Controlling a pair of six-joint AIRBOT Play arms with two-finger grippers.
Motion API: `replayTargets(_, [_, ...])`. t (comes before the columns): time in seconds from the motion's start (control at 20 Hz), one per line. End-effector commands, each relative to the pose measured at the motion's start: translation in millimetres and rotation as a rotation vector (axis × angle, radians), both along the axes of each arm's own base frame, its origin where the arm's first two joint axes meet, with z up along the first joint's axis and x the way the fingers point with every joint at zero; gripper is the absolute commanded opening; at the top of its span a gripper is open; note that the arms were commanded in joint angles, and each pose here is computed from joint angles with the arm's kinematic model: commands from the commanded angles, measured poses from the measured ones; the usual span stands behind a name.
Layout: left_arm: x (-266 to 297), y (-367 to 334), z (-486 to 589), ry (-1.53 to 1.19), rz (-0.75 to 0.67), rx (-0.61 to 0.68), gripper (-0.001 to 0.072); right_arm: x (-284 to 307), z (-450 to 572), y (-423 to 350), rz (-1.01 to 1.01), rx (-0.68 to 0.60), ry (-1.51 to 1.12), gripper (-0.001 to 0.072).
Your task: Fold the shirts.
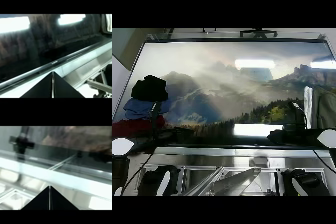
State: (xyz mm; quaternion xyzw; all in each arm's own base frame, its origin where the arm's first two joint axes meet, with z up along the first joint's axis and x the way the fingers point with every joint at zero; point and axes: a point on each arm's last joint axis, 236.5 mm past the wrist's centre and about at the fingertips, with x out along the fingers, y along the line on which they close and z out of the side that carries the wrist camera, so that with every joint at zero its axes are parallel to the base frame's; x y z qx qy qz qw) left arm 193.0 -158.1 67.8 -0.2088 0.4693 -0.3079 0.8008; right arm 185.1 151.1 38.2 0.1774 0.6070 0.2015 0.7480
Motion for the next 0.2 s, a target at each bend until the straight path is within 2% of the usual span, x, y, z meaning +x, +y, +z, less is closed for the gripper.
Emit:
replayTargets(0.0, [-1.0,-1.5,-1.7,-0.001,0.004,-0.004,0.0024,-5.5,5.7,14.7,0.007,0.071,0.019,0.0015])
replayTargets(0.15, [-0.8,-1.4,-1.7,-0.001,0.005,-0.004,0.0024,-6.0,5.6,14.6,0.008,0.07,0.021,0.0015])
